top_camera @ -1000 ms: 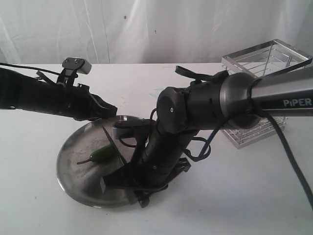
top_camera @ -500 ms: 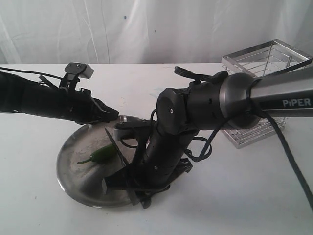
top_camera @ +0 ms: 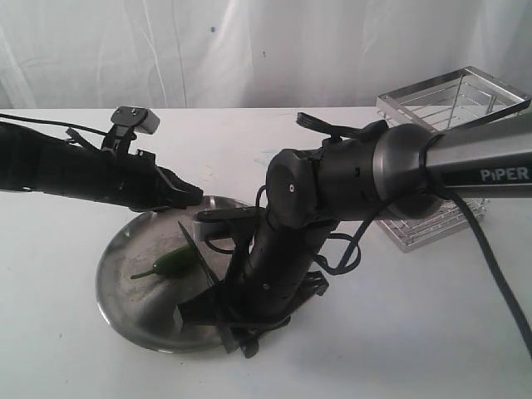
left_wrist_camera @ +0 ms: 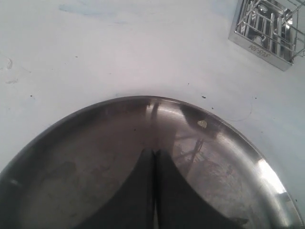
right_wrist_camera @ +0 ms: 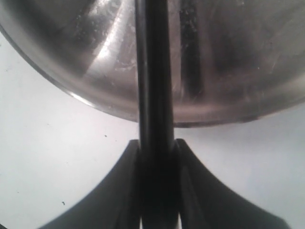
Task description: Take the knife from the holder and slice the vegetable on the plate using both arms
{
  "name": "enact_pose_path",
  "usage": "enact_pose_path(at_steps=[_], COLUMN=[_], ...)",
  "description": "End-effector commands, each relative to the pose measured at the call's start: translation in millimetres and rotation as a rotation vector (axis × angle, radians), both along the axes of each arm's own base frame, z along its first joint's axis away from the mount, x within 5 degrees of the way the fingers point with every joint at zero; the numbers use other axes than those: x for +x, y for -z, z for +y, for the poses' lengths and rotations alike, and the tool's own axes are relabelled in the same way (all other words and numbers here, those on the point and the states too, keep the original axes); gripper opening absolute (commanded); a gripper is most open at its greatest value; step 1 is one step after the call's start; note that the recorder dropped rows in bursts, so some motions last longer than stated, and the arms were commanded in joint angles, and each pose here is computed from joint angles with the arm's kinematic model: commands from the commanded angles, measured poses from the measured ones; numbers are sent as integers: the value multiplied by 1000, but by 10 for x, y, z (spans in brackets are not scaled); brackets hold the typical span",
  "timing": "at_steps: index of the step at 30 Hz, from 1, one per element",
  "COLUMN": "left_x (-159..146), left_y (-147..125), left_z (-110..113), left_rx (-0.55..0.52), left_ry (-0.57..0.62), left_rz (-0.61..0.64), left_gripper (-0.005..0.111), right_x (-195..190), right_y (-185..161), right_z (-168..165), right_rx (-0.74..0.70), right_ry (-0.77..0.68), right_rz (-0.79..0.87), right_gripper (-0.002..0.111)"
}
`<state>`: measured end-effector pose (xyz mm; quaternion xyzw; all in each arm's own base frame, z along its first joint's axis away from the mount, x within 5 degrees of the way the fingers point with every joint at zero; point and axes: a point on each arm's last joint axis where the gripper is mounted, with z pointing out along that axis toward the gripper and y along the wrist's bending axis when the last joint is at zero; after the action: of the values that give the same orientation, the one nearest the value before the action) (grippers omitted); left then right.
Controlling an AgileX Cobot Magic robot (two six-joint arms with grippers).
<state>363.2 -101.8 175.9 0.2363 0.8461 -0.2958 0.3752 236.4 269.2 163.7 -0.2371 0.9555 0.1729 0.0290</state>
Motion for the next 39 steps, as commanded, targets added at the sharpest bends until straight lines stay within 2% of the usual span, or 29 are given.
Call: enact_pose_path(at_steps=[1, 4, 9, 13, 19, 28, 32, 34, 39], left_x=[-26, -29, -18, -31, -124, -141, -80, -23, 16], left_y=[8, 21, 195, 217, 616, 873, 817, 672, 253], left_z=[2, 2, -26, -22, 75, 81, 61, 26, 9], left_rx=[-13, -6, -37, -16, 80, 97, 63, 9, -18], left_ry=[16, 21, 27, 42, -41, -37, -48, -32, -18], left_rz=[7, 10, 70, 71, 177, 241, 208, 169, 50], left_gripper=[0, 0, 0, 0, 0, 0, 0, 0, 0], right_x=[1, 1, 1, 8, 10, 12, 12, 12, 12], right_y=[-29, -29, -29, -30, -31, -31, -31, -31, -31], right_z=[18, 18, 18, 22, 24, 25, 25, 25, 25], right_rx=[6, 6, 6, 11, 12, 13, 13, 13, 13], right_ry=[2, 2, 2, 5, 6, 6, 6, 6, 6], right_rz=[1, 1, 1, -6, -9, -11, -11, -11, -11], right_gripper=[0, 0, 0, 0, 0, 0, 0, 0, 0])
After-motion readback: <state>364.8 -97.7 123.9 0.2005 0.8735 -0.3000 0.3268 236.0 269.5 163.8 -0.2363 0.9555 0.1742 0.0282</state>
